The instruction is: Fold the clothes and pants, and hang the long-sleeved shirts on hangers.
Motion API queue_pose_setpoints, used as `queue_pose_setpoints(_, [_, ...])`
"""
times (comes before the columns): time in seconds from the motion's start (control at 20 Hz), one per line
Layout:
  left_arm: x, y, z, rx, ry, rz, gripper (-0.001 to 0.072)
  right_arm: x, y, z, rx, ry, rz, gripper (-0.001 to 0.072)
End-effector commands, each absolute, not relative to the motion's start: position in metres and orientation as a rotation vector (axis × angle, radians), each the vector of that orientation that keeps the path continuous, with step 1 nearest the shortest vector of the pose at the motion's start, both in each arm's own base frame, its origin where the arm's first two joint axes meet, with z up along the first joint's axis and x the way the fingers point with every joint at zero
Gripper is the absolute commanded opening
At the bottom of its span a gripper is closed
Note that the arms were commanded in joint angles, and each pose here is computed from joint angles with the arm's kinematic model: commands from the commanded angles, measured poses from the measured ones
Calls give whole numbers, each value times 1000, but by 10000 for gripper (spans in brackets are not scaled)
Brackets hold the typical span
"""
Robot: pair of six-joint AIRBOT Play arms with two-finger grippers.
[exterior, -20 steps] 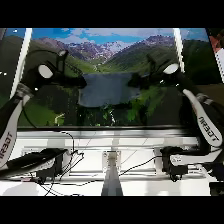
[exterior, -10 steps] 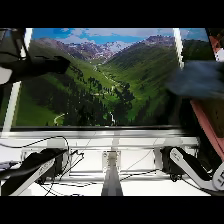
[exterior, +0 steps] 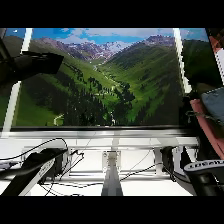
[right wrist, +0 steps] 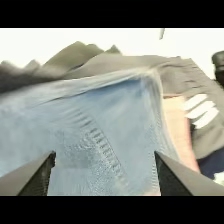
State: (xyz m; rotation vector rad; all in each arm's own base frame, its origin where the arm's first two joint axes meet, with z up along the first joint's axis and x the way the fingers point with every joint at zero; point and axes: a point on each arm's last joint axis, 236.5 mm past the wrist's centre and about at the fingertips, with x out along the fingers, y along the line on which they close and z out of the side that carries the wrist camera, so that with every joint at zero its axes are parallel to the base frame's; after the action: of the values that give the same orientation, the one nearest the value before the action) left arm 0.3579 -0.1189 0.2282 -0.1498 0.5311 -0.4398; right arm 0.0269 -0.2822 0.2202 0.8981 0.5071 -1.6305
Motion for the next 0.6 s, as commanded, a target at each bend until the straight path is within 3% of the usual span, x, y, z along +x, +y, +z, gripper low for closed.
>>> queue_pose_setpoints(0.0, [357, -119, 231, -151, 523, -441, 693, 18, -283, 204, 969, 527, -1629, 689])
queue_pose_setpoints(0.05, [356, -119, 231, -150, 524, -441, 693, 34, -283, 197, 982, 556, -1563, 679])
queue_pose_setpoints(0.1, [357, -119, 231, -151, 523, -441, 693, 47, -283, 190, 978, 592, -1513, 578])
queue_pose_setpoints(0.15, [357, -119, 231, -151, 523, -441, 693, 61, -281, 184, 963, 633, -1462, 443])
queue_pose_setpoints(0.25, [357, -119, 231, -150, 523, -441, 693, 104, -275, 176, 874, 720, -1305, 101])
queue_pose_setpoints(0.3, [357, -119, 231, -150, 523, -441, 693, 131, -268, 176, 809, 754, -1202, 35])
queue_pose_setpoints(0.55, [357, -119, 231, -151, 523, -441, 693, 277, -161, 189, 410, 839, -598, 35])
